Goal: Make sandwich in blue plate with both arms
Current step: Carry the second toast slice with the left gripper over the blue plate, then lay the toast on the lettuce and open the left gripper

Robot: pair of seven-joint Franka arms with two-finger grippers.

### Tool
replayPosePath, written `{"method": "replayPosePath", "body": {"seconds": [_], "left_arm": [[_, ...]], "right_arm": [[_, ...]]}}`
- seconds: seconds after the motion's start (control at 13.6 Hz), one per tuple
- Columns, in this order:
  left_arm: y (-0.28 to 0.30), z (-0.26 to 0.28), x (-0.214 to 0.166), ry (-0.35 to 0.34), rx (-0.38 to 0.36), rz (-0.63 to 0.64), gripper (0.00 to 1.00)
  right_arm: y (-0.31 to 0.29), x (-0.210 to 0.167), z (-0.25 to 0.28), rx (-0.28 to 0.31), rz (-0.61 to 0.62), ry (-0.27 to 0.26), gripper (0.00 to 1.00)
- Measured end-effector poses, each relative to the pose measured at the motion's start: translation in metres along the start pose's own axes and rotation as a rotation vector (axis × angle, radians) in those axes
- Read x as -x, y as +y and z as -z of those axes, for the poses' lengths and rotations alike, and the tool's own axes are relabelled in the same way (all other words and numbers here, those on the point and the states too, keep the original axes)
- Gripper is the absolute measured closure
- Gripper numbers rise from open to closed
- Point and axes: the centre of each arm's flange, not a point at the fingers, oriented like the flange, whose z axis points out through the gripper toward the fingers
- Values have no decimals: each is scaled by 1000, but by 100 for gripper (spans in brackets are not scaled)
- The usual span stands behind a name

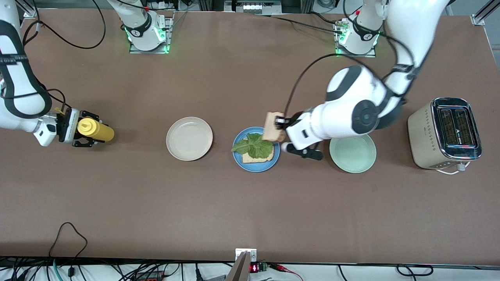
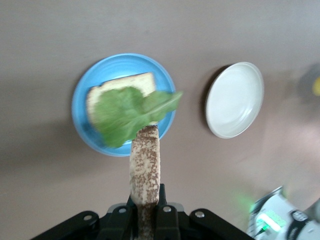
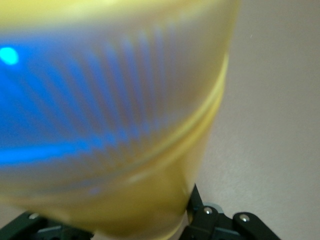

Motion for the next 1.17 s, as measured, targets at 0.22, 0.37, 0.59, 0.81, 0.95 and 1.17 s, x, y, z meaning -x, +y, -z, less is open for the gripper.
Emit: {"method": "replayPosePath", "body": {"seconds": [0.22,0.37,0.59,0.81,0.95,1.17], "left_arm": [[-6,-27,-12,50,73,46,86],[-9,-47,-17,89,106,72,86],[-14,-84,-16,120,121,93,90],[-18,-103,-17,127,125,104,90],[-23,-111,-18,127,125,114,90],[-33,-120,-20,116,123,129,90]], "right_arm": [[1,32,-17,-15,-36,36,33],[2,48,-28,-24,-55,57,33],[5,55,-30,-21,-72,87,33],[6,55,-30,-17,-74,90,33],[6,55,-30,-14,-75,91,33],[8,56,-32,2,-92,108,7]]}}
